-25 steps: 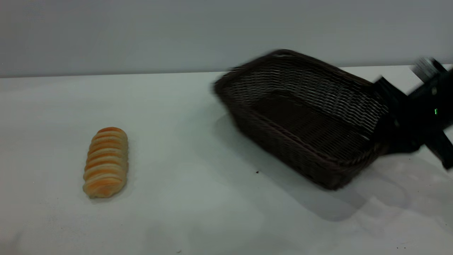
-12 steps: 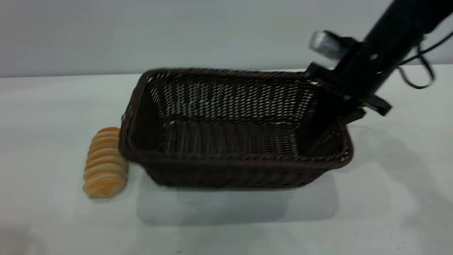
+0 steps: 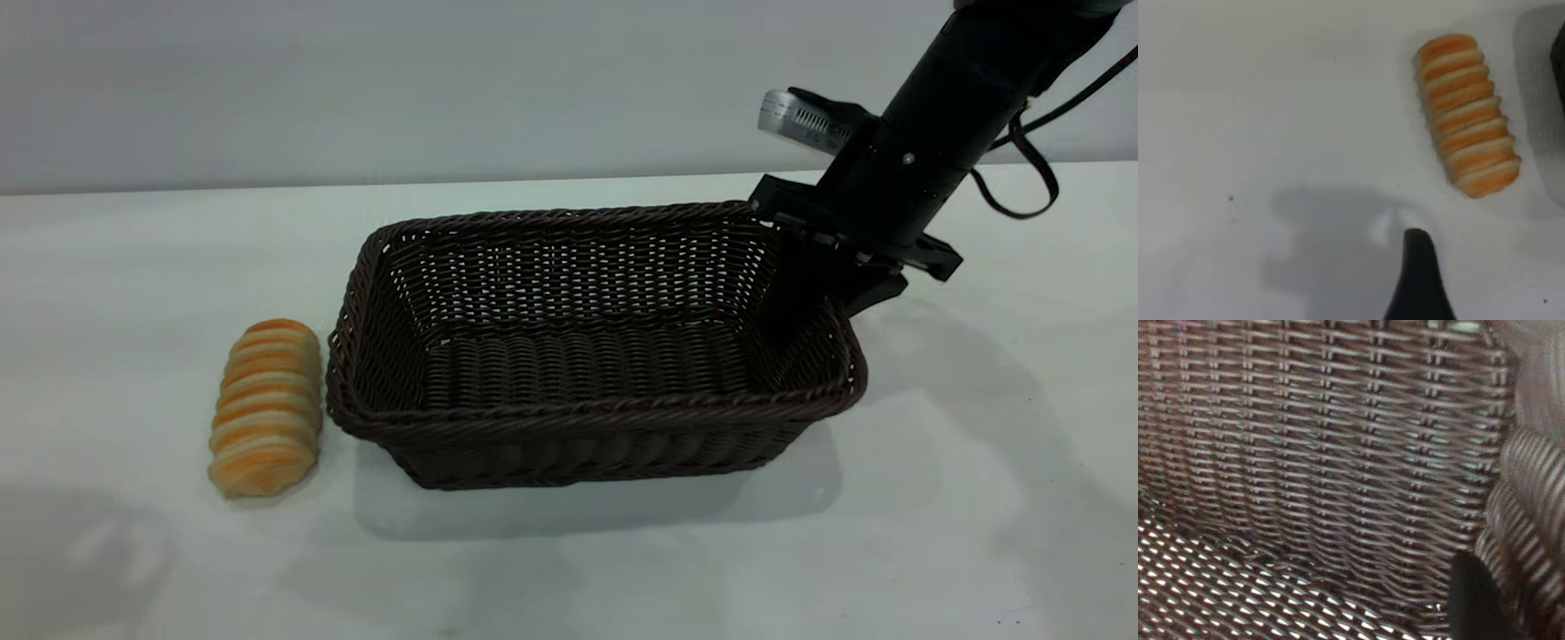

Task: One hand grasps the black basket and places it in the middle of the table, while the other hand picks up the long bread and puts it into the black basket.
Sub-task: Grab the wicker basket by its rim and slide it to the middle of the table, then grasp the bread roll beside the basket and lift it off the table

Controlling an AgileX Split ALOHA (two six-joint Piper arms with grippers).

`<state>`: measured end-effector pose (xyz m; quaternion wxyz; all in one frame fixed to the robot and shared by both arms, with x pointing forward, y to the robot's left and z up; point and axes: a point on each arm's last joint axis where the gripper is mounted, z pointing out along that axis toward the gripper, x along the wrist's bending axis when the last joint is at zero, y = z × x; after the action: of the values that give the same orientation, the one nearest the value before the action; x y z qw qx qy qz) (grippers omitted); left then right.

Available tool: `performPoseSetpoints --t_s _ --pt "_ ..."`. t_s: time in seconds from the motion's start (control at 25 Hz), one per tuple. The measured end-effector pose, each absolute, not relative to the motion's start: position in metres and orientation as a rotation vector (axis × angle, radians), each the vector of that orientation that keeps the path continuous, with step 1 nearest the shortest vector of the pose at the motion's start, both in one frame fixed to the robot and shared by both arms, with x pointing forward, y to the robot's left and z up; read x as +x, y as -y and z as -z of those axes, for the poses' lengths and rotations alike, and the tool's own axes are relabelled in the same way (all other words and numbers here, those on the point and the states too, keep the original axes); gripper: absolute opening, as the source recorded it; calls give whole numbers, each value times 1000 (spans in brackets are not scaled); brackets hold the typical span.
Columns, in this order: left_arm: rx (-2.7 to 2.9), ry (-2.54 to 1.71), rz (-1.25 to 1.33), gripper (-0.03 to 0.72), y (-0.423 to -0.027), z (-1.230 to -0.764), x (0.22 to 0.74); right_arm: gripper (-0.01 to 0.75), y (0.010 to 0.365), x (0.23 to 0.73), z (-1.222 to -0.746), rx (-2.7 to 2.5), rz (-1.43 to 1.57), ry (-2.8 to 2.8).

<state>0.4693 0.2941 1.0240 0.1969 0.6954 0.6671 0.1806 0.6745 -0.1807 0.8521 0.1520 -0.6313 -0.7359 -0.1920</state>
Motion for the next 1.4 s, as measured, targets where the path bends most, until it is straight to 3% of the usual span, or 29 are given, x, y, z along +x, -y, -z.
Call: performPoseSetpoints --t_s 0.16,0.28,0.44,0.72,1.04,1.12,1.2,1.36,1.4 --pt "1952 -1922 -431 591 -292 -993 491 414 186 673 -875 -1777 543 2188" --pt "1948 -1973 -367 591 -291 -965 507 446 199 671 -915 -1763 578 2235" --pt "1934 -2030 -316 591 -290 -927 525 450 219 654 -983 -1742 630 2254" --pt "2000 -2042 -242 591 -267 -863 544 399 222 610 -1090 -1652 860 2421" --pt "2061 -2016 -194 586 -240 -820 574 391 228 545 -1175 -1655 1121 2512" --pt "2070 -2019 -185 543 -238 -813 576 391 230 525 -1183 -1667 1144 2510" --pt "2070 -2025 -180 447 -238 -810 578 391 232 505 -1185 -1682 1143 2513" --pt "2070 -2028 -178 141 -238 -809 578 391 241 459 -1172 -1717 1065 2547" --pt "2071 -2027 -178 106 -238 -809 578 391 244 448 -1164 -1730 1025 2560"
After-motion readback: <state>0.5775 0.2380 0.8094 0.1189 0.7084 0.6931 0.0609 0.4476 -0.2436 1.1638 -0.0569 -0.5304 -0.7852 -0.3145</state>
